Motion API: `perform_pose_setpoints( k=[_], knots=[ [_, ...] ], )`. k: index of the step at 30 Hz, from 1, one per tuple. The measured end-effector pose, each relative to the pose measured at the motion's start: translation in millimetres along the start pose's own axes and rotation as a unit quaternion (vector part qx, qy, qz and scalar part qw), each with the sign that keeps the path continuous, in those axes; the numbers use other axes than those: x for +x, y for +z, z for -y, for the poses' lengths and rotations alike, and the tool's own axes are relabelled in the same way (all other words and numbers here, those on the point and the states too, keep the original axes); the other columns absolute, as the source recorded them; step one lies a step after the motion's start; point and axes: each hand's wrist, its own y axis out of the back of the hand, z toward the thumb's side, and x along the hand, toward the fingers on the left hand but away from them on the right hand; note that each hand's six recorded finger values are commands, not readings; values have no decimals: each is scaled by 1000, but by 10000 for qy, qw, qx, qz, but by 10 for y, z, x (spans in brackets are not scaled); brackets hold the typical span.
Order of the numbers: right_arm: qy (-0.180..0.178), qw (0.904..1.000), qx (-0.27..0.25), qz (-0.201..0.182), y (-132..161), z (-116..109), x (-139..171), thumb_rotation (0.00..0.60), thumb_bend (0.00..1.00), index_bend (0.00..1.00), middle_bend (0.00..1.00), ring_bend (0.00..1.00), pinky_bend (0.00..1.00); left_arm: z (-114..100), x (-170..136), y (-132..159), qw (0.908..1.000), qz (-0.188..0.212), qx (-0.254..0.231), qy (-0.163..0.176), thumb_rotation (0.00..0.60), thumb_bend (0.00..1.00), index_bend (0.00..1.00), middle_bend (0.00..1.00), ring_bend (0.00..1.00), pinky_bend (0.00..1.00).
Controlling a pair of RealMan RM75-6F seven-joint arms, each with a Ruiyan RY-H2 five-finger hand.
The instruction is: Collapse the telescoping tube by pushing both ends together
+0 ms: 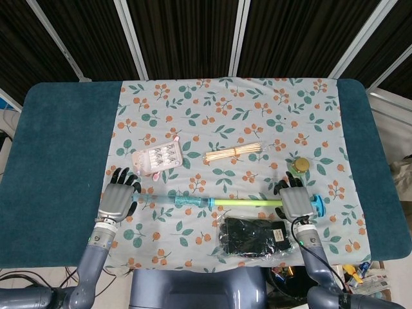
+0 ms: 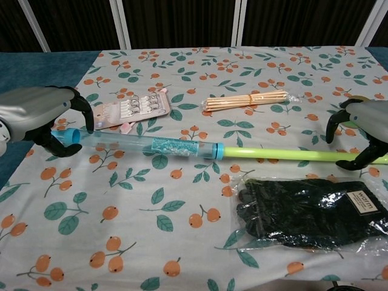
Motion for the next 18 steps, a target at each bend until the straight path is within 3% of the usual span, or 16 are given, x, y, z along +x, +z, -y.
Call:
perform_pose_setpoints(
  k=[18],
  knots=[
    [39, 9995, 184, 261, -210, 12, -32, 600, 200, 457, 259, 47, 160, -47, -4, -21, 10000, 2, -9, 50, 600, 444, 518, 214, 1, 16]
  ],
)
